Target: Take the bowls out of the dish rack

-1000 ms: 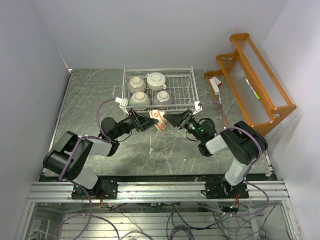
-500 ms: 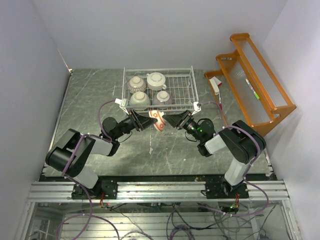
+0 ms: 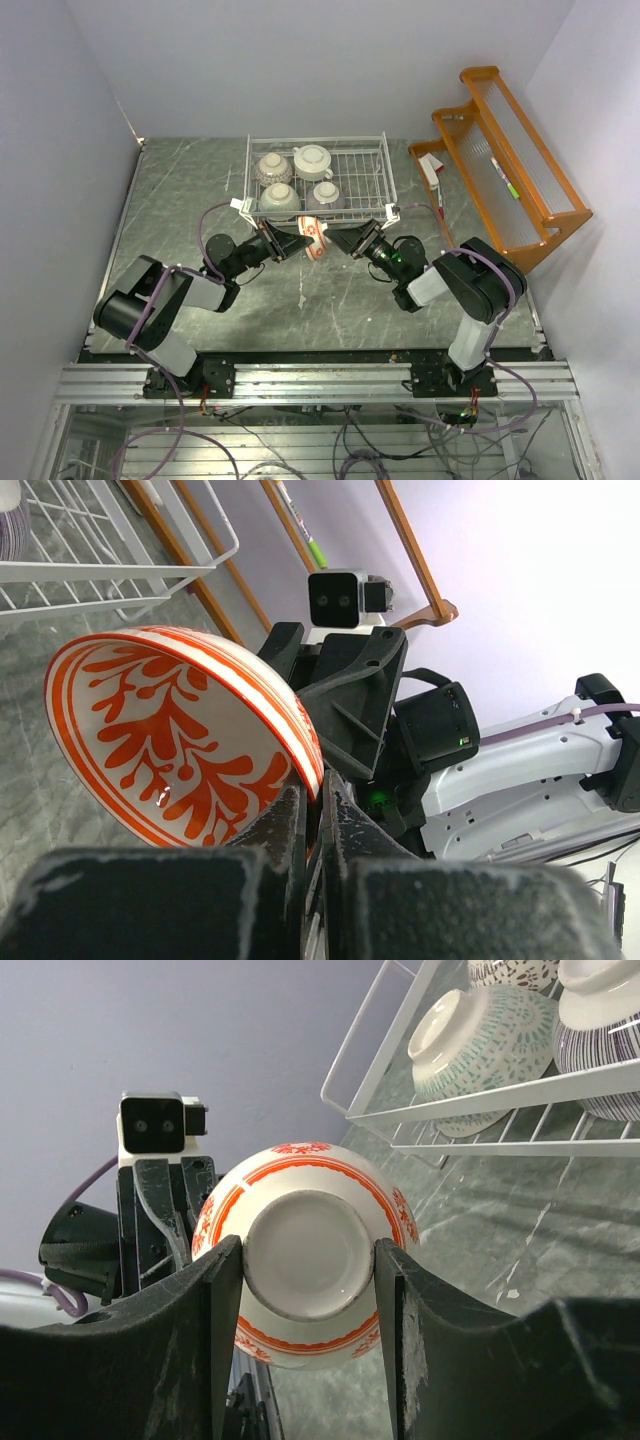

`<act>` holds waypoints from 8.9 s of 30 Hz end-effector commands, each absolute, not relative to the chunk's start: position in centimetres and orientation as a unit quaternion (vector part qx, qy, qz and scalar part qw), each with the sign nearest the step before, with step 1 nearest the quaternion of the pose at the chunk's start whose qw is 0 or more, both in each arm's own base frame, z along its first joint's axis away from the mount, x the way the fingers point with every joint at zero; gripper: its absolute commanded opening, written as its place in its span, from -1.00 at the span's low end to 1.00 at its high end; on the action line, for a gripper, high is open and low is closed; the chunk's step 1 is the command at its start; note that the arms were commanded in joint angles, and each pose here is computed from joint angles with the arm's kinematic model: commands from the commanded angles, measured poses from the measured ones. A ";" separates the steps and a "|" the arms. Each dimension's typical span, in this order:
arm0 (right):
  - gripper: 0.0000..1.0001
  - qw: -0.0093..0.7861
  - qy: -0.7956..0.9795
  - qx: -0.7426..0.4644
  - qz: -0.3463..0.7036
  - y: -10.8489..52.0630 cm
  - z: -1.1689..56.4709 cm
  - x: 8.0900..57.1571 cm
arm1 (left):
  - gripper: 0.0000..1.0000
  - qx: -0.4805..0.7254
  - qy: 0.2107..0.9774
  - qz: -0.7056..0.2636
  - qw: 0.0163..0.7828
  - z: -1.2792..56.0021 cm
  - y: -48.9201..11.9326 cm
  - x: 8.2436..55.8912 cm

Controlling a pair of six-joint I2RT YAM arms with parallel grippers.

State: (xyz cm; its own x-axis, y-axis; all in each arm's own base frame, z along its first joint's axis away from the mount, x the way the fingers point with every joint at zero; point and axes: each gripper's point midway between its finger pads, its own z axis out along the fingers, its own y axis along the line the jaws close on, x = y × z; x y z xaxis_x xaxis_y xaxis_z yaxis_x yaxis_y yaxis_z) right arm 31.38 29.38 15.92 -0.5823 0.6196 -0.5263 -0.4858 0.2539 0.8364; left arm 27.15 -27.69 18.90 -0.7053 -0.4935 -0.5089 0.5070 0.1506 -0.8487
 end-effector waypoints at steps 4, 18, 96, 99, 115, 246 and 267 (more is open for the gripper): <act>-1.00 0.532 0.543 0.007 0.649 28.8 22.2 30.0 | -0.85 0.103 0.520 -0.708 0.467 26.8 -27.5 24.8; -0.09 0.566 0.547 0.021 0.617 24.8 22.6 30.4 | -0.85 0.113 0.520 -0.717 0.450 26.9 -28.2 24.8; 0.47 0.613 0.750 0.051 0.243 13.6 18.1 32.4 | -0.86 -0.276 0.887 0.098 0.357 10.4 -2.4 36.1; 0.47 0.612 0.752 0.051 0.240 13.5 17.9 32.3 | -0.86 -0.291 0.888 0.096 0.343 10.2 -2.2 37.0; 0.47 0.605 0.755 0.049 0.247 14.0 17.3 32.6 | -0.85 -0.385 0.877 0.126 0.259 9.1 1.2 39.7; 0.13 0.508 0.846 -0.131 0.097 29.7 10.1 49.1 | 0.94 -0.127 0.792 -0.360 0.476 21.9 -11.5 31.2; 0.34 0.512 0.845 -0.131 0.086 29.6 9.9 50.2 | 0.93 -0.123 0.792 -0.362 0.476 21.8 -11.6 31.2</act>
State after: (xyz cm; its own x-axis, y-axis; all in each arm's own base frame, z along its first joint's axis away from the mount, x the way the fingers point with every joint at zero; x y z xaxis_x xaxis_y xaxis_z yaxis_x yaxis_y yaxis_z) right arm 49.56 29.96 11.01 -0.4273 -0.1172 -0.8965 -0.3206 0.9468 0.0290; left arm 31.27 -11.00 21.19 -0.5172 -0.5539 -0.6525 0.1010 0.7175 -0.6892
